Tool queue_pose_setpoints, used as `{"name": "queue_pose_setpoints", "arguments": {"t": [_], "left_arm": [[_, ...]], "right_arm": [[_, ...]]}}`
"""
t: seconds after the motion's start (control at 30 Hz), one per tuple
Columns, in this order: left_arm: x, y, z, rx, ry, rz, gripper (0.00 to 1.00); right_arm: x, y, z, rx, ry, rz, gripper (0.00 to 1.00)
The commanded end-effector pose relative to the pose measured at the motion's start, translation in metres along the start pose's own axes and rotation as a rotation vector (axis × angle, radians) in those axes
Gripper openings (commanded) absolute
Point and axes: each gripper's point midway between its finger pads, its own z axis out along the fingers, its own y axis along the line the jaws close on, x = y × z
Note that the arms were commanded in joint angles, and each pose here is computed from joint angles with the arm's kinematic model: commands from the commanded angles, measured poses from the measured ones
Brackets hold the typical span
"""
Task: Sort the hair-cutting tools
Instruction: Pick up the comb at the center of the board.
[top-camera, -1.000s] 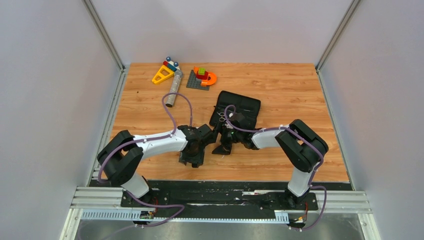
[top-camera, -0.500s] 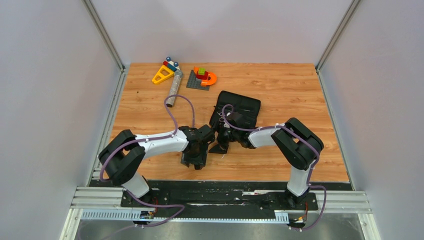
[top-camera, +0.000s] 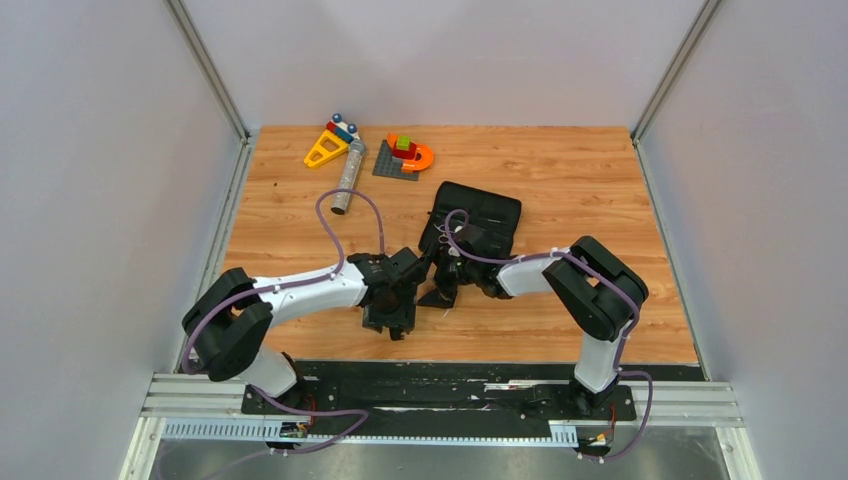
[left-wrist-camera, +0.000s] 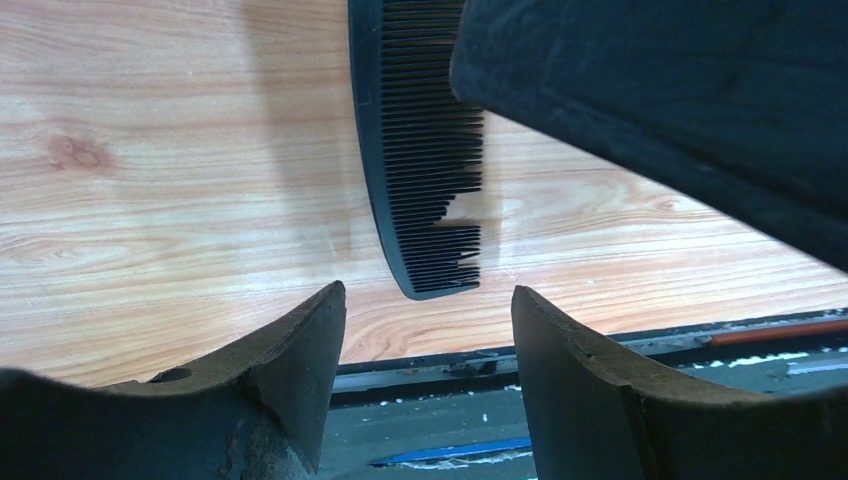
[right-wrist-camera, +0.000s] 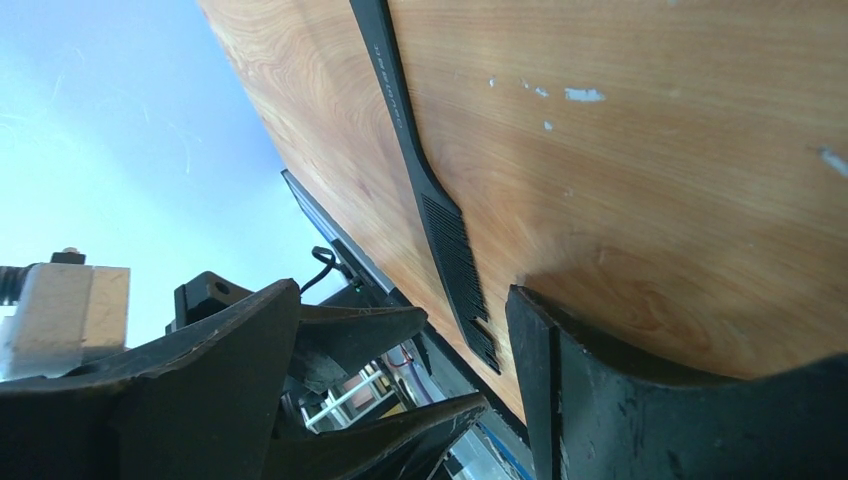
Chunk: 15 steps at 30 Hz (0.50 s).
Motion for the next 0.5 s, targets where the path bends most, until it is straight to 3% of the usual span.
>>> {"name": "queue_pose_setpoints", "arguments": {"t": [0.0, 0.47], "left_arm": [[-0.008, -0.010, -0.008, 0.050, -0.057, -0.066, 0.70], [0.009, -0.007, 0.013, 0.021, -0.013, -0.075, 0.67]], "right_arm": [[-0.004, -0.037, 0.001, 0.114, -0.071, 0.024, 0.78], [-0.002, -0.044, 0.001, 0.120, -0.066, 0.034, 0.78]]}}
